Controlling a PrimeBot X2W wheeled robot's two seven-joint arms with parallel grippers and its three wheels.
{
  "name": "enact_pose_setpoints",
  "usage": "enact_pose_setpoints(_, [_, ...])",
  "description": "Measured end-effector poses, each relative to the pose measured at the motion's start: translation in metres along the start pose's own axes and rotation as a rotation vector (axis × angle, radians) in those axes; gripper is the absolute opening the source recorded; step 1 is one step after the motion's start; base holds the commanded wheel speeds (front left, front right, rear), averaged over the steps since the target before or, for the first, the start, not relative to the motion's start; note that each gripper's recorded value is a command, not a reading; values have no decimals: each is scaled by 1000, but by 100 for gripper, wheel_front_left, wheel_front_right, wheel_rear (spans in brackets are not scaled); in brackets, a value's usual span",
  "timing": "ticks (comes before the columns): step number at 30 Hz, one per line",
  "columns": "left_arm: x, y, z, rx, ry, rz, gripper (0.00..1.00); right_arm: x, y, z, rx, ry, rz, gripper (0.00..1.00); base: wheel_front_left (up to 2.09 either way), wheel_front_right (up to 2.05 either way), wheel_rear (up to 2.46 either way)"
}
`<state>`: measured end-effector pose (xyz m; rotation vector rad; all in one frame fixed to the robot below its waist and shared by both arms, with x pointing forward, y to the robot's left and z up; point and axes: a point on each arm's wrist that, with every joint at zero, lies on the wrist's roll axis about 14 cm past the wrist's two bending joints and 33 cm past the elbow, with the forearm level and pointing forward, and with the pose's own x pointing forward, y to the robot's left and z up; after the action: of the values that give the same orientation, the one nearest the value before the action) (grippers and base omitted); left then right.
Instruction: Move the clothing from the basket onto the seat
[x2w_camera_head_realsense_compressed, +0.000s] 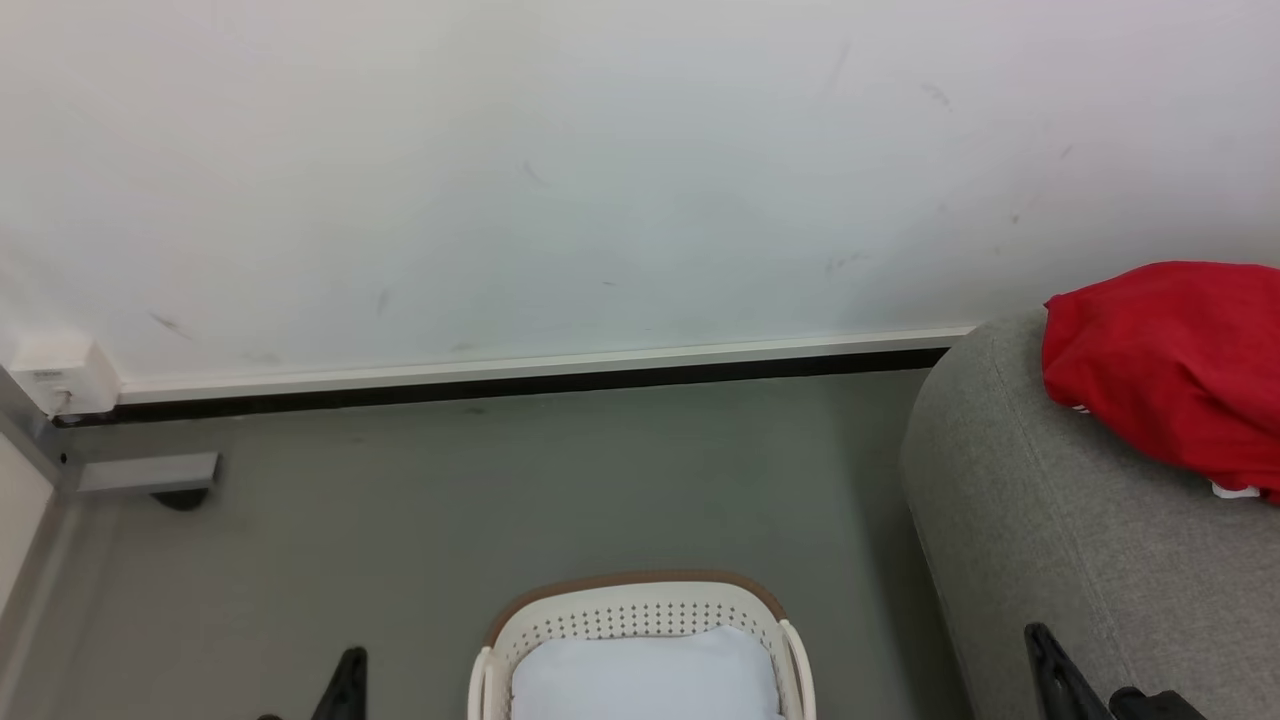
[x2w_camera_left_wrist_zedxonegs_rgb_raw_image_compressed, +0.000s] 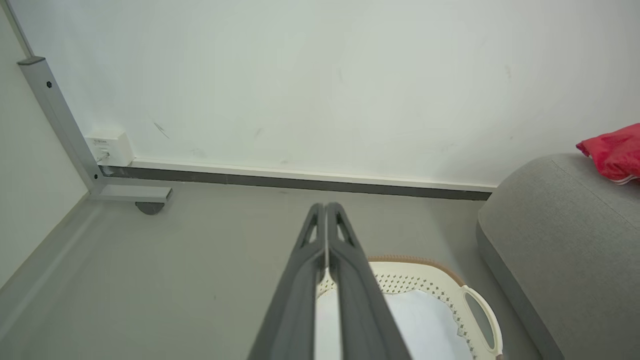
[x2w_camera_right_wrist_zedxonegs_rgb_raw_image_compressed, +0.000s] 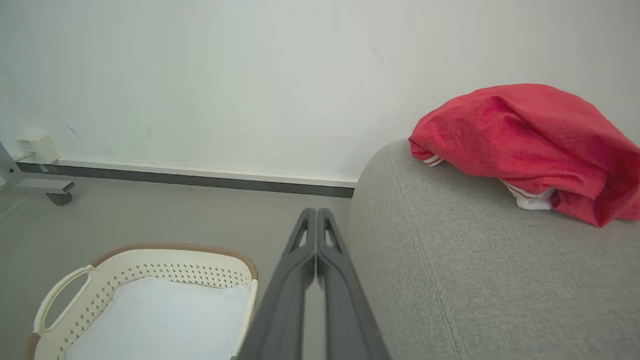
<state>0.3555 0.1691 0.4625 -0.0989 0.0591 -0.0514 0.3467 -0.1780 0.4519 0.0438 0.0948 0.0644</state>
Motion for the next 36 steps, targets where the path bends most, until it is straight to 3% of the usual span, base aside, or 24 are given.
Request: enact_pose_setpoints(36, [9,19,0,-599,47,110,0,7,-21,6,628,-2,-125,0,0,0,0])
